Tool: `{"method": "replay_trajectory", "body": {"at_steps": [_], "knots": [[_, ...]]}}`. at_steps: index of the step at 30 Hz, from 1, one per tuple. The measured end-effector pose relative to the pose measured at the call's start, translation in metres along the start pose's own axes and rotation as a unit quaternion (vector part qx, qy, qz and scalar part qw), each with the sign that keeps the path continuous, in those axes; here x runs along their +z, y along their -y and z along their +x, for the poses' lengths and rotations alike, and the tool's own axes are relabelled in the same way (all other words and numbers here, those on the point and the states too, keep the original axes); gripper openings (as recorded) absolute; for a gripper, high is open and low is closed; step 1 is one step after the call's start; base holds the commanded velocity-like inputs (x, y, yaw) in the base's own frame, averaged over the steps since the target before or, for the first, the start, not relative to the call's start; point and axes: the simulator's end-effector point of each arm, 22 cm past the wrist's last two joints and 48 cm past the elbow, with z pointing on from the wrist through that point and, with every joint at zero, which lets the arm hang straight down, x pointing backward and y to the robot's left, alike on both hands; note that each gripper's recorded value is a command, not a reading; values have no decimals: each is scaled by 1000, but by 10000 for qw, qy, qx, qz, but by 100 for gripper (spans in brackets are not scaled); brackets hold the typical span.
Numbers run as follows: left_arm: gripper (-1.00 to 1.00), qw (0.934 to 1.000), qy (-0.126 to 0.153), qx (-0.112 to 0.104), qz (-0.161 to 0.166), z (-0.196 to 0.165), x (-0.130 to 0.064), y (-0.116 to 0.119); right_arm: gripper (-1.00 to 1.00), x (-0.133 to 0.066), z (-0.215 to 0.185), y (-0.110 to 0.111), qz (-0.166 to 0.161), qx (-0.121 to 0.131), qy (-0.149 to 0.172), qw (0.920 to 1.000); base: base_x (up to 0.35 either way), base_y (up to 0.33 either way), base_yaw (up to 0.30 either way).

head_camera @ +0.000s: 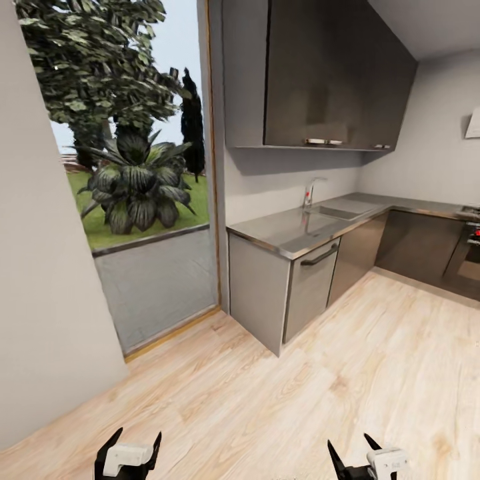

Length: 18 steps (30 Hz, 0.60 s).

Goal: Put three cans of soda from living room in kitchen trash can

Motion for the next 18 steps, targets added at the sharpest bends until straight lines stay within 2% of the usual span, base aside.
{"method": "replay_trajectory", "body": {"at_steps": [8,18], "knots": [[100,10000,-3,0,-1,0,0,0,100,-1,0,3,43,20,7,10000,0,0,-218],[100,10000,-55,-3,0,5,0,0,100,1,1,-3,47,89,-7,9999,0,0,-47]]}}
